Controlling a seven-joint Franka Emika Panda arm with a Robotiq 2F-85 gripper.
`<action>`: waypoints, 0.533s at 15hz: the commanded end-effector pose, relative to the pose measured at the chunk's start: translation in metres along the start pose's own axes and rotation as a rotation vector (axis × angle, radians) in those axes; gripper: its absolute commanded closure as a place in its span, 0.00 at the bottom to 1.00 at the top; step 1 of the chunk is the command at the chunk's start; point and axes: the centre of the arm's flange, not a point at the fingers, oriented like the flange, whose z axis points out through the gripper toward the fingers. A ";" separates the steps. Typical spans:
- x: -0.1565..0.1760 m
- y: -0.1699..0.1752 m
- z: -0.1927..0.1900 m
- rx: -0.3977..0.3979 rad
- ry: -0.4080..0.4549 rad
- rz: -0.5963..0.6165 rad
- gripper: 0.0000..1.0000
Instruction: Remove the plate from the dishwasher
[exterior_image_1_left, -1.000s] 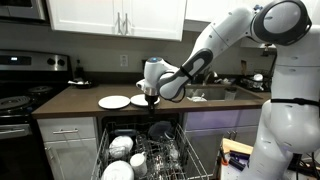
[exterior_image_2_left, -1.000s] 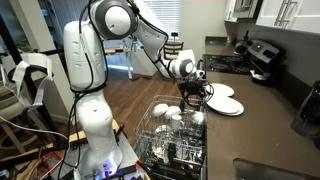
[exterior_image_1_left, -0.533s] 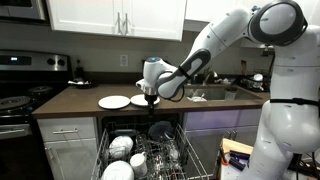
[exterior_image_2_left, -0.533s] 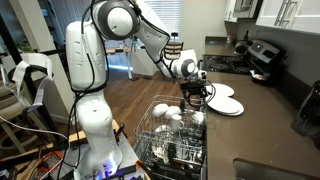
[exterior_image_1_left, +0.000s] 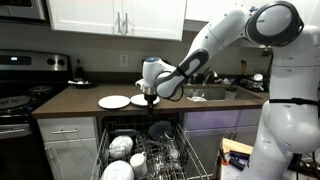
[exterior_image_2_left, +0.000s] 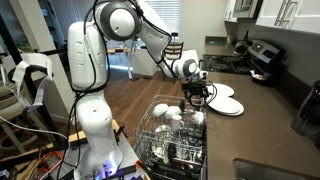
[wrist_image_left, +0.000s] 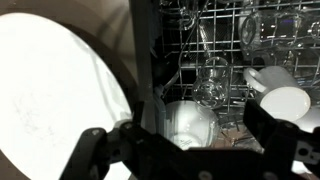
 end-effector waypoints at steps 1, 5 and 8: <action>0.006 0.014 0.003 0.018 -0.005 0.000 0.00; 0.009 0.018 0.005 0.012 -0.006 0.007 0.00; 0.010 0.022 0.006 0.005 -0.003 0.015 0.00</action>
